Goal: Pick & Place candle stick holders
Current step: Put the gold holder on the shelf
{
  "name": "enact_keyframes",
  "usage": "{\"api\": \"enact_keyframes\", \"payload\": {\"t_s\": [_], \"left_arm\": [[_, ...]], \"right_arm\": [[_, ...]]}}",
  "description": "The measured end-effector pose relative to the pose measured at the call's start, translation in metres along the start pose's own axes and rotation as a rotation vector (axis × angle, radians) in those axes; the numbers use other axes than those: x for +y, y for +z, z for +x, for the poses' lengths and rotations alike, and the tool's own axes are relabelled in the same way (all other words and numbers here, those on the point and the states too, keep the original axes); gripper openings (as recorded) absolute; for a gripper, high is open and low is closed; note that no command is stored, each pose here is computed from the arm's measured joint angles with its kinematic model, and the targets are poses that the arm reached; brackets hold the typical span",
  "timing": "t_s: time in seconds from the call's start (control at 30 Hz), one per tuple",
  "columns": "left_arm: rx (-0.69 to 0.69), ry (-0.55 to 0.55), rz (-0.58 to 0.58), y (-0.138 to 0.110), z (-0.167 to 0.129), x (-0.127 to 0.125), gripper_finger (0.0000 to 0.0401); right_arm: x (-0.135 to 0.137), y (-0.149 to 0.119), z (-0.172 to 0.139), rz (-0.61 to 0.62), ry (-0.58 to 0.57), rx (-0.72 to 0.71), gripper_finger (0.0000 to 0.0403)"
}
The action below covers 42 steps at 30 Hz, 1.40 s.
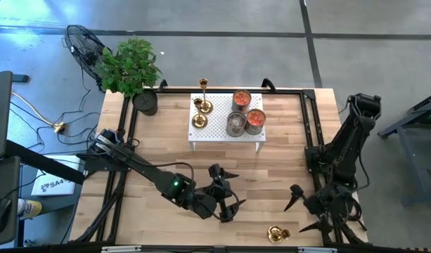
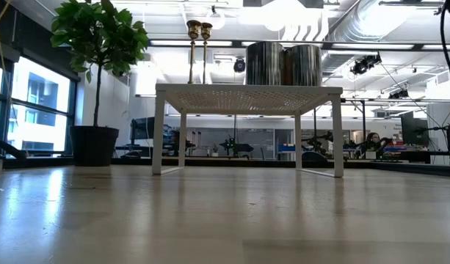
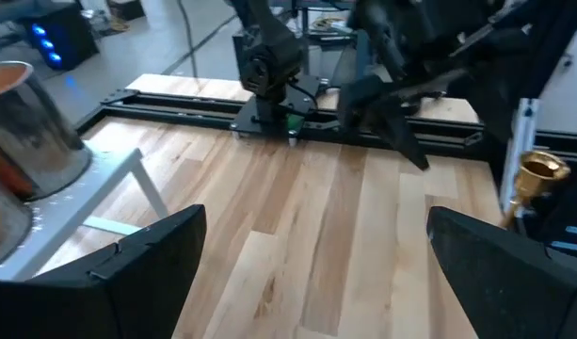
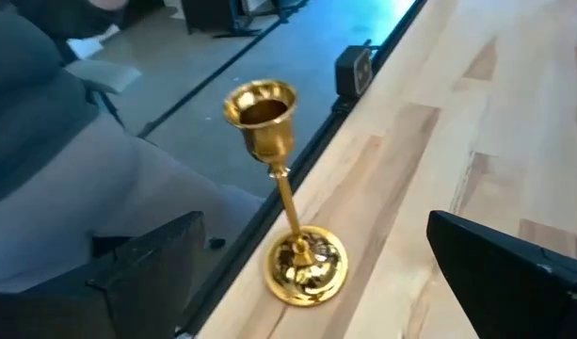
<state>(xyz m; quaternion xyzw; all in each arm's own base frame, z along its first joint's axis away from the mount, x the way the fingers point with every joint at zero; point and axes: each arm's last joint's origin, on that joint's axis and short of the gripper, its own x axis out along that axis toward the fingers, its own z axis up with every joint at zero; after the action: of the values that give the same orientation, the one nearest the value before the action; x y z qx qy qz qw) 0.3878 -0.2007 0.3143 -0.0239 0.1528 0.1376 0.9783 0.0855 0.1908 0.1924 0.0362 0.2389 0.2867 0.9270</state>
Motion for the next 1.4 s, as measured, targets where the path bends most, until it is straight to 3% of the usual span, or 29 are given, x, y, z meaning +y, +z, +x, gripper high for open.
{"api": "enact_keyframes", "payload": {"t_s": [0.13, 0.5, 0.77, 1.4], "left_arm": [[-0.005, 0.016, 0.000, 0.000, 0.000, 0.001, 0.0397], [-0.005, 0.015, 0.000, 0.000, 0.000, 0.000, 0.0397], [-0.003, 0.013, 0.001, 0.000, 0.000, 0.000, 0.0397], [0.017, -0.036, 0.004, -0.001, 0.000, -0.001, 0.0397]], "right_arm": [[0.001, -0.004, 0.010, -0.002, -0.038, -0.006, 0.0400], [-0.005, 0.000, 0.033, 0.071, -0.013, -0.047, 0.0390], [0.001, 0.002, 0.040, 0.109, 0.068, -0.092, 0.0389], [-0.006, 0.000, 0.052, 0.134, 0.067, -0.080, 0.0387]]}}
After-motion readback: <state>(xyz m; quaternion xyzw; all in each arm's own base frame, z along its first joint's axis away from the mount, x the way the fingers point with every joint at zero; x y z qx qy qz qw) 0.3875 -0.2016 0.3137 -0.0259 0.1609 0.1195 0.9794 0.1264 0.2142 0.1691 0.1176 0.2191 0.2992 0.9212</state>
